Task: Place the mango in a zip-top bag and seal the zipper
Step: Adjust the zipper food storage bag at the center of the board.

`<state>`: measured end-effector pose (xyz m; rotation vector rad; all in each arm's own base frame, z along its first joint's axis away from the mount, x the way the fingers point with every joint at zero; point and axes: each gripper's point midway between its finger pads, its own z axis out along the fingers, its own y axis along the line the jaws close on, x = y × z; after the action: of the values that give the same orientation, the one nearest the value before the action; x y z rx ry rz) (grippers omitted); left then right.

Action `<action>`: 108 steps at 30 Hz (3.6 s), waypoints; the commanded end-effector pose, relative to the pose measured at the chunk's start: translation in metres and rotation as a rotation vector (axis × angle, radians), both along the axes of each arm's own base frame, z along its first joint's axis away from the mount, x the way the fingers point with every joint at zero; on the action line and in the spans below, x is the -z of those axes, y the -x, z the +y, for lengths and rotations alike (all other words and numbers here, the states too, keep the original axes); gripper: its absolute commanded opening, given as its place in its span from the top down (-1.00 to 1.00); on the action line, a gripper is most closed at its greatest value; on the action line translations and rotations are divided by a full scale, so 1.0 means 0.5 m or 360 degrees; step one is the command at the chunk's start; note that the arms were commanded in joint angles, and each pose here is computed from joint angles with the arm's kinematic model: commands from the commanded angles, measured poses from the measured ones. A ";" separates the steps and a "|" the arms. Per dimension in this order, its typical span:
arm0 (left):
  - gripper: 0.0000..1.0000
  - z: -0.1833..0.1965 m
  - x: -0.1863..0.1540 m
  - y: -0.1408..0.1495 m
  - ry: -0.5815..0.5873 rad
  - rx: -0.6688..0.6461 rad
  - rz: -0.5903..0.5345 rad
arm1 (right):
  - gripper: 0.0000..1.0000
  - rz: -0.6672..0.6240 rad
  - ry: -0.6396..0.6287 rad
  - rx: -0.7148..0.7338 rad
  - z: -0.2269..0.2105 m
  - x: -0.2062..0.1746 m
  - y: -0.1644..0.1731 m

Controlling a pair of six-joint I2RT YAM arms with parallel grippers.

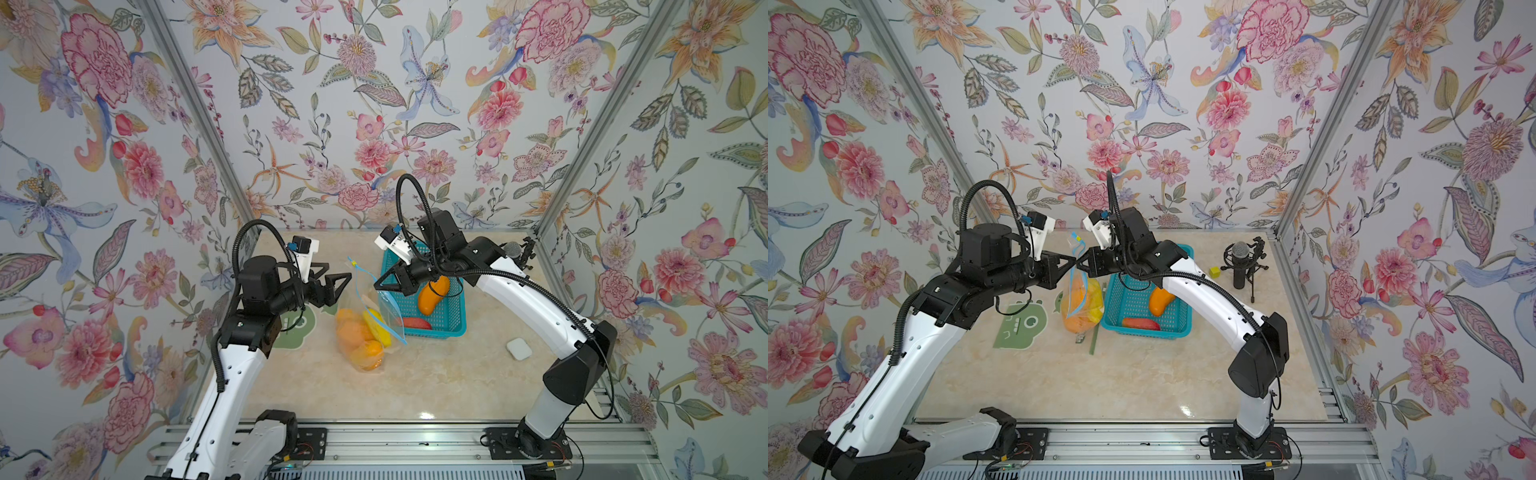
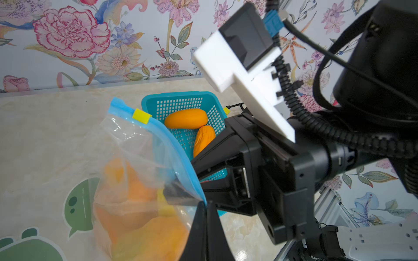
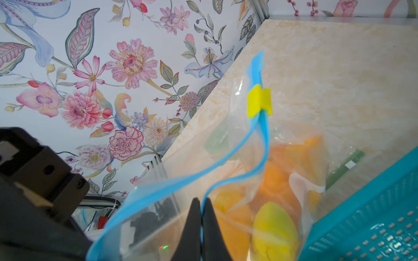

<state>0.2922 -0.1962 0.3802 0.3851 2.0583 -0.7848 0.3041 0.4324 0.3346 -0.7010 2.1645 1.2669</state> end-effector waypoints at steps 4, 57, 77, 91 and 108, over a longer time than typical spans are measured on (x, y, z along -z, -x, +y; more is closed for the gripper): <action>1.00 -0.046 -0.115 0.069 0.0304 0.0337 -0.0191 | 1.00 0.0026 -0.0093 -0.0195 -0.038 -0.056 0.085; -0.51 0.097 0.090 -0.020 0.0059 0.0104 -0.0371 | 1.00 -0.0245 0.0135 -0.0549 -0.094 0.003 0.109; -0.75 0.123 0.073 -0.011 0.0200 0.0218 -0.0620 | 1.00 -0.0191 0.0145 -0.0667 -0.091 0.040 0.120; -0.78 0.079 0.042 -0.048 0.0306 0.0582 -0.0574 | 1.00 -0.0218 0.0063 -0.0796 -0.078 0.014 0.158; -0.64 0.010 0.097 -0.063 0.0279 0.0784 -0.0384 | 1.00 -0.0249 0.0060 -0.0825 -0.068 0.006 0.169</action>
<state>0.3339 -0.1882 0.3191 0.7966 1.7225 -1.1460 0.2244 0.3981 0.3215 -1.3532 2.0030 1.3531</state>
